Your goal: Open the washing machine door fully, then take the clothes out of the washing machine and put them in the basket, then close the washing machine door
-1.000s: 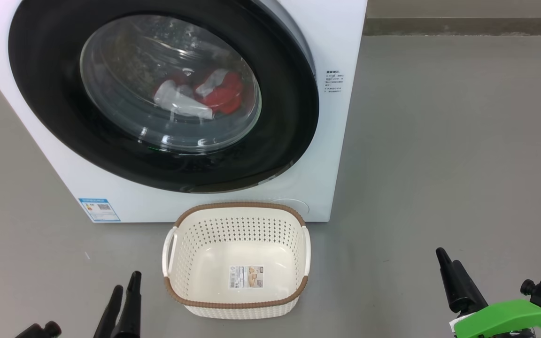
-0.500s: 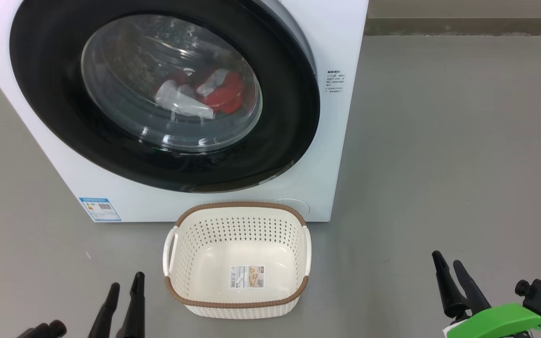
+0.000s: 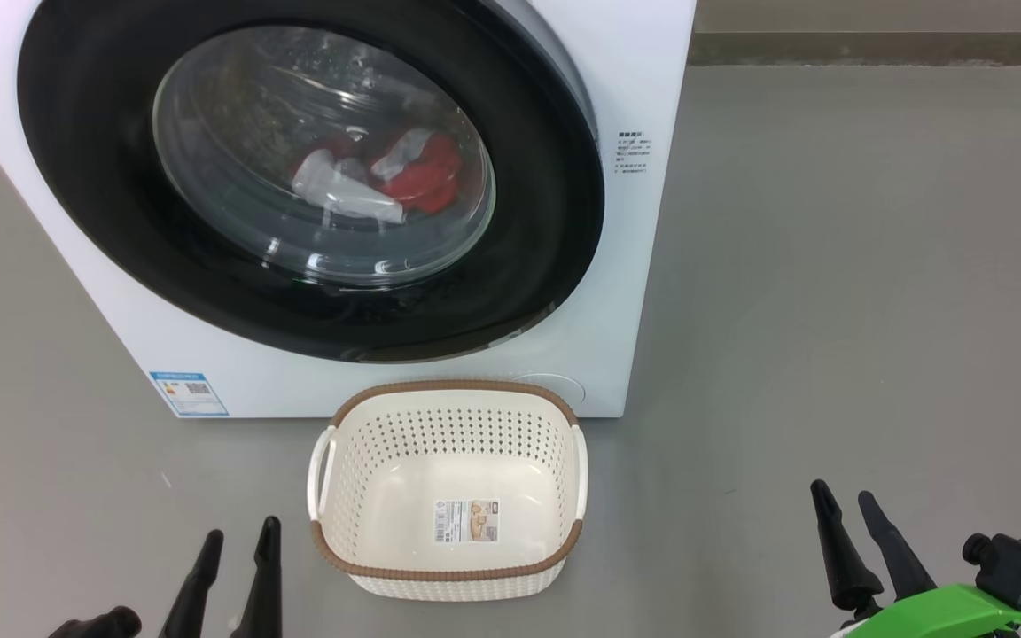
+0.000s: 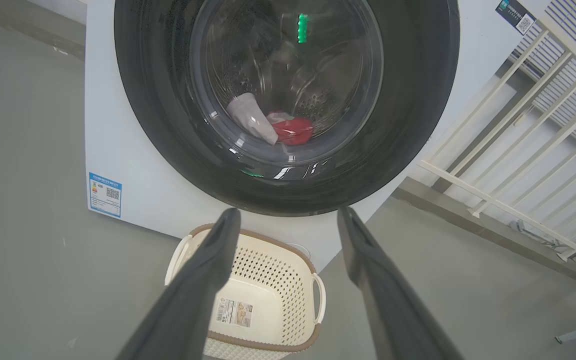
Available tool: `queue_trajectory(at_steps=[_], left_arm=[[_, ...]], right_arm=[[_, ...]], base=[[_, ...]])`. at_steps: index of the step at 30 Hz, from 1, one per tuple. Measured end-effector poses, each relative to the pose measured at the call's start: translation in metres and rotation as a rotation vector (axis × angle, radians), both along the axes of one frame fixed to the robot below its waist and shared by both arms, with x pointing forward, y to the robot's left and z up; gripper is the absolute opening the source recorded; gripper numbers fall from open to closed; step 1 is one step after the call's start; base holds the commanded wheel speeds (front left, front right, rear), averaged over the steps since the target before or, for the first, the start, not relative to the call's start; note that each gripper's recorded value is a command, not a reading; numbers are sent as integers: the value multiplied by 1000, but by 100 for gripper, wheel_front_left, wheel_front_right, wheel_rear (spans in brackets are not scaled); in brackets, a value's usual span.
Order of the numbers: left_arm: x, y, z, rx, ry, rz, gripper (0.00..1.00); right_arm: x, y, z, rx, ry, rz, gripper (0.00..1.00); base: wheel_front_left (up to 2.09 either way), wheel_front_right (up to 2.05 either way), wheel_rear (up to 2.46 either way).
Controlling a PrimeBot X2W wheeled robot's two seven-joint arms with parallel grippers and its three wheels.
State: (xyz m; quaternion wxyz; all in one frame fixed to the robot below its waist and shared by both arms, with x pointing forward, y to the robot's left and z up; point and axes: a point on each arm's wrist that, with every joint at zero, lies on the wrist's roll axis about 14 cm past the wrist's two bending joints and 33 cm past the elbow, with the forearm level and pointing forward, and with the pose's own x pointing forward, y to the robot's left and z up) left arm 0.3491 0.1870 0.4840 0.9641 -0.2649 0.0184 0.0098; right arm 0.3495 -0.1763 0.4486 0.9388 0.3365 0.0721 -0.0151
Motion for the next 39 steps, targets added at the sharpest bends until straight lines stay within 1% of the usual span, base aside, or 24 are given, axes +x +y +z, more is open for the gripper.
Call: queue_trajectory(at_steps=[14, 16, 28, 39], left_arm=[[-1, -3, 8, 165, -42, -24, 100], [-3, -4, 6, 201, -42, -31, 100], [-5, -6, 9, 317, -72, -52, 100], [-9, -13, 0, 412, -62, -98, 100]], right_arm=[[-7, -3, 1, -132, -20, 12, 100], [-9, -4, 0, -160, -21, 13, 100], [-17, -6, -4, -275, -25, 32, 100], [-23, -4, -2, -377, -48, 52, 100]], base=[[0, 0, 0], [0, 0, 0], [0, 0, 0], [0, 0, 0]])
